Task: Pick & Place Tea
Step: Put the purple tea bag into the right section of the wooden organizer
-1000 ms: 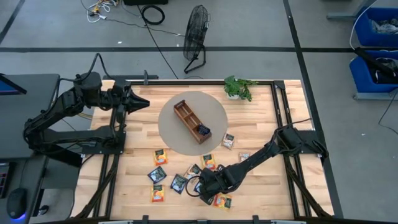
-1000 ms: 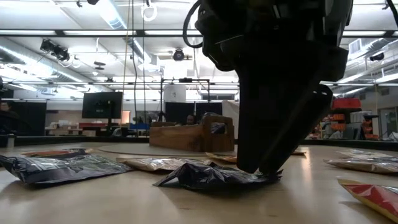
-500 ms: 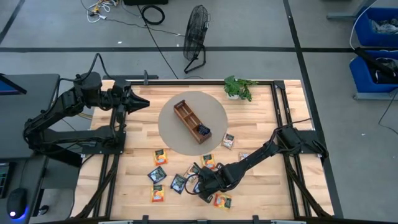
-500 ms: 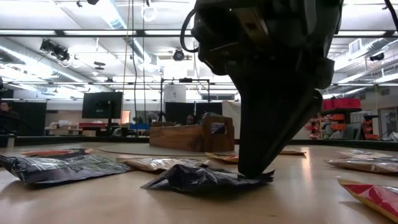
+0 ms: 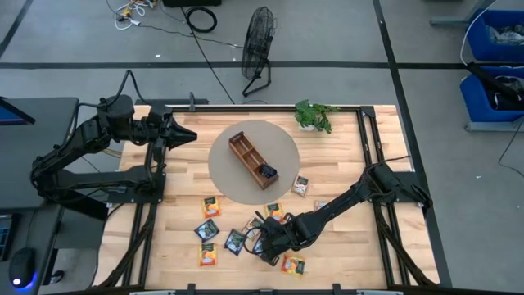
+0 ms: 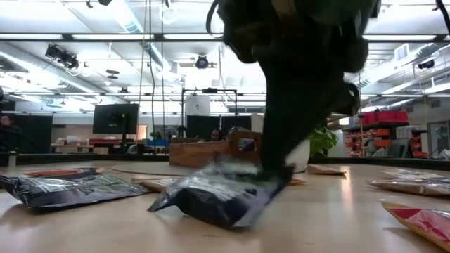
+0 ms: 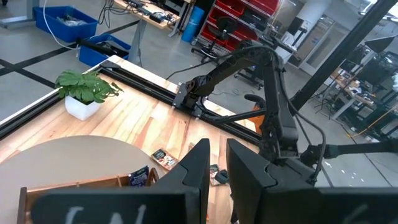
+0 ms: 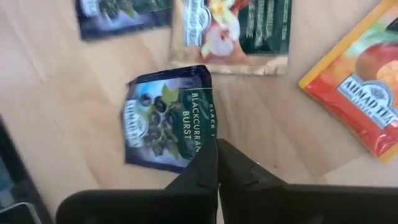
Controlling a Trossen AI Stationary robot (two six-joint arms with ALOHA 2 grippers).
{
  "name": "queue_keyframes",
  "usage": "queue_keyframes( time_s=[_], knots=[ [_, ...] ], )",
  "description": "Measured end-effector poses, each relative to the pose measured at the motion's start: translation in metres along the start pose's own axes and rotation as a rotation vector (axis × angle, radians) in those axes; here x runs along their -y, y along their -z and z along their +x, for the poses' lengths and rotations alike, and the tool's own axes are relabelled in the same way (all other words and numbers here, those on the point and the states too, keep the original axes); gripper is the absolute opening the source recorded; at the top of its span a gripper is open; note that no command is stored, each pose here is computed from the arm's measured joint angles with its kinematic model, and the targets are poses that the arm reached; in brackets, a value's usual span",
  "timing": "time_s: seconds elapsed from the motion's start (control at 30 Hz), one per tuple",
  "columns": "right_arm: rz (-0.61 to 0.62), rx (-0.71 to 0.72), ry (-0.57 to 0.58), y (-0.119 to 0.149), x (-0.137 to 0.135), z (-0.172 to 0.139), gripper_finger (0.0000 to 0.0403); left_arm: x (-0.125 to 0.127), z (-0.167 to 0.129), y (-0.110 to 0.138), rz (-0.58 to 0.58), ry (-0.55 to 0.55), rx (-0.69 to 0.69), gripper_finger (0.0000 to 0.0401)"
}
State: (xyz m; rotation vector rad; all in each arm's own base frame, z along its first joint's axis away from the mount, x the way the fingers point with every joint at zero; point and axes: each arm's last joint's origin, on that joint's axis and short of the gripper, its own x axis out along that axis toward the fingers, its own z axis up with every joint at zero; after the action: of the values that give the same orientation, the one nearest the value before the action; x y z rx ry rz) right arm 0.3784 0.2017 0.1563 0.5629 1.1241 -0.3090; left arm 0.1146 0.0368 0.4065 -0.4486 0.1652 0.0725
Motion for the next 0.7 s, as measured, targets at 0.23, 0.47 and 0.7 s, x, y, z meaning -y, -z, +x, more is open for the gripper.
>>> queue_keyframes(
  time_s=[0.23, 0.47, 0.7],
  knots=[
    [0.014, 0.004, -0.020, 0.002, -0.003, -0.004, 0.0001, 0.000, 0.000, 0.000, -0.002, -0.002, -0.004, 0.0057],
    [-0.004, 0.044, -0.033, 0.000, -0.006, -0.020, 0.0000, -0.001, 0.002, 0.007, -0.031, 0.035, -0.091, 0.0057],
    [0.003, 0.065, -0.049, -0.002, -0.007, -0.026, 0.0000, -0.005, 0.023, 0.022, -0.089, 0.046, -0.301, 0.0058]
  ],
)
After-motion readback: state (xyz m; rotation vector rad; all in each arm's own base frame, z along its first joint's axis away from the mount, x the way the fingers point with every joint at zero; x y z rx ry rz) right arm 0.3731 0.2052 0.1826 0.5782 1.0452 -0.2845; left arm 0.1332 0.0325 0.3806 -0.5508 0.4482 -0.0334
